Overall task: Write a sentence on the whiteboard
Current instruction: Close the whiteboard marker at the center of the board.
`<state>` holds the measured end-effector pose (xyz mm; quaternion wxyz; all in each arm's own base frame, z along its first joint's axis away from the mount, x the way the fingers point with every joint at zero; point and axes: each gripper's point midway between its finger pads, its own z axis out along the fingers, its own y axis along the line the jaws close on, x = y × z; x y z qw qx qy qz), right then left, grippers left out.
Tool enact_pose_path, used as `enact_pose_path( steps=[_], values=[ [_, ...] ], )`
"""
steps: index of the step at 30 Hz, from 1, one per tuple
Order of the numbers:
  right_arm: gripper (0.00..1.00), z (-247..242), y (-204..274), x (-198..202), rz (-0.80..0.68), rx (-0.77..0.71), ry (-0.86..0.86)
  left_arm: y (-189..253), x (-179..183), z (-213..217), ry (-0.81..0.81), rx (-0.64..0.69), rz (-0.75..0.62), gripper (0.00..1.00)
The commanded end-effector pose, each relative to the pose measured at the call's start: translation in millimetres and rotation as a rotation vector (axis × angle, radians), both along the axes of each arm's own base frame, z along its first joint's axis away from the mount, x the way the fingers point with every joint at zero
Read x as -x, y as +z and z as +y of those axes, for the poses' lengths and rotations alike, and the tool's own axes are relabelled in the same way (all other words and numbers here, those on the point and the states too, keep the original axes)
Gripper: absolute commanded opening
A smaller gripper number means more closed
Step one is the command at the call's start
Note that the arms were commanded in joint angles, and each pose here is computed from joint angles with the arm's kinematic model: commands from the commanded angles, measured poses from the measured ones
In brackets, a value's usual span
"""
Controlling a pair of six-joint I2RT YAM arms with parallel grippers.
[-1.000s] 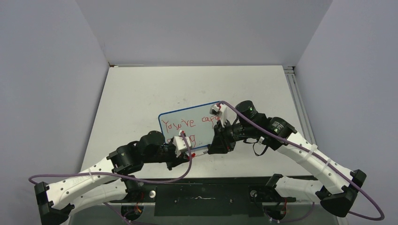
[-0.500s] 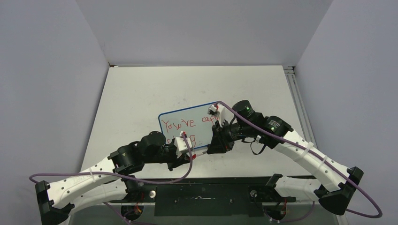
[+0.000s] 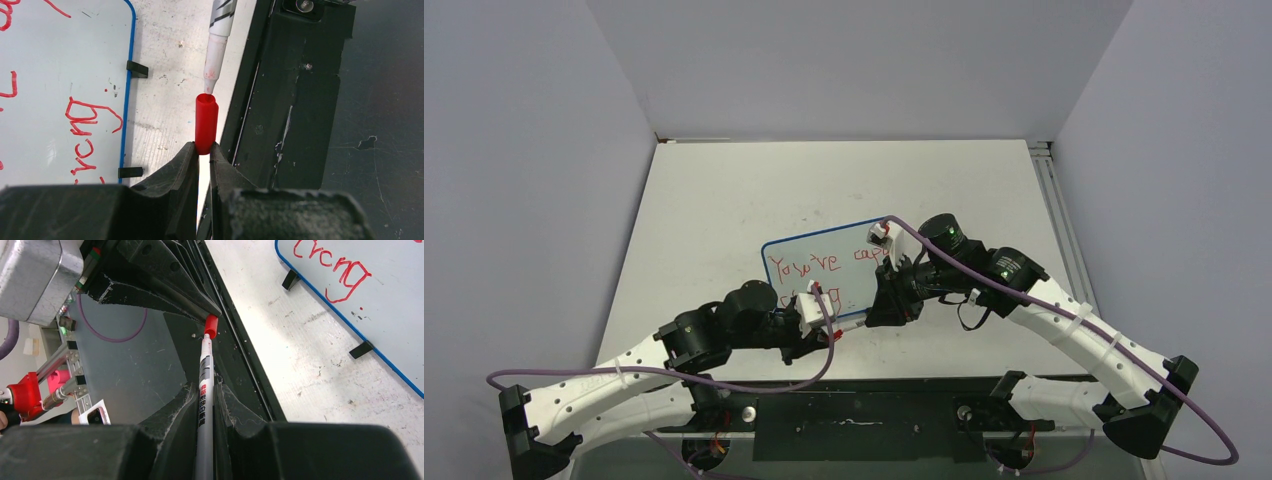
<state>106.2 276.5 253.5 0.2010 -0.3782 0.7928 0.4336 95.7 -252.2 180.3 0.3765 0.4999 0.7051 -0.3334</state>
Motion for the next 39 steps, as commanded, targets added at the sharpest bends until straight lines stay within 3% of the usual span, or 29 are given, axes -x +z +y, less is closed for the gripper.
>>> enact_pose_path(
  steps=[1,39],
  values=[
    [0.05,0,2,-6,-0.034,-0.009,-0.012,14,1,-6,-0.022,0.057,-0.031,0.0],
    [0.05,25,-24,10,0.092,-0.054,0.094,13,4,-10,-0.039,0.062,-0.029,0.0]
  ],
)
